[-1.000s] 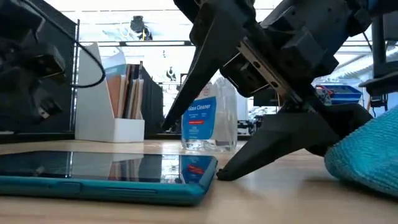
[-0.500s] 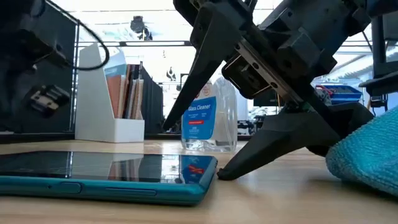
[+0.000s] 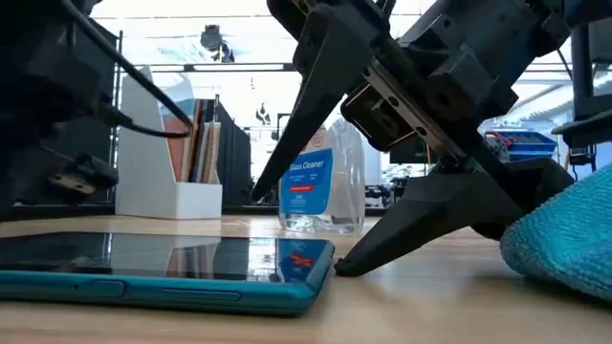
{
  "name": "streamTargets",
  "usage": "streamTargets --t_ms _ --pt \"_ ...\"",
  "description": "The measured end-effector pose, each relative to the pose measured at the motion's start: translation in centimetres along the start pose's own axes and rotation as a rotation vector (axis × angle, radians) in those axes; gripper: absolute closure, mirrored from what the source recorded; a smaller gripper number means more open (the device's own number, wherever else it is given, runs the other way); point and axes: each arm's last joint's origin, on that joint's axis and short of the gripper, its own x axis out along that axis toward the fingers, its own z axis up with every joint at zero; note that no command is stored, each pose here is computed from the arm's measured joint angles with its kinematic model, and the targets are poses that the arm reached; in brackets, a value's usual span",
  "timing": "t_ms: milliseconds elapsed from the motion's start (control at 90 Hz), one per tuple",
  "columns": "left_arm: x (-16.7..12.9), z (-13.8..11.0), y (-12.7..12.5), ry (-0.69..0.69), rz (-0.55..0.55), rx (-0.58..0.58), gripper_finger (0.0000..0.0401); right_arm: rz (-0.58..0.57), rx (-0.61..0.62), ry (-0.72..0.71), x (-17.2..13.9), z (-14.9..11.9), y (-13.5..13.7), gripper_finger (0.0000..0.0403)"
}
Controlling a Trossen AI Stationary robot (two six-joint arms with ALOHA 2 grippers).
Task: Apply microfiber cloth
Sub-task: Spray the front of the tablet with the spray cleaning bottle
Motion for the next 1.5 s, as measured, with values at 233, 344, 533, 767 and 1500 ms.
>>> streamTargets --t_ms 233,344,533,767,1500 --pt "0.3 0.4 -0.1 -0.039 -0.028 0.01 0.0401 0.002 -0.004 -0.009 0.0 0.0 0.0 0.0163" --pt "0.3 0.5 -0.1 -0.047 -0.027 0.016 0.0401 0.009 -0.008 -0.034 0.2 0.0 -0.1 0.0163" --pt "0.3 0.7 0.0 -0.079 -0.021 0.034 0.0401 0.061 -0.014 -0.055 1.2 -0.1 -0.2 0.0163" --pt "0.3 0.9 0.3 -0.088 -0.023 0.032 0.0401 0.097 -0.034 -0.117 1.2 -0.2 -0.1 0.0167" --pt "-1.0 1.7 0.4 -0.186 0.07 -0.004 0.0401 0.227 -0.495 -0.32 -0.4 -0.4 2.3 0.0389"
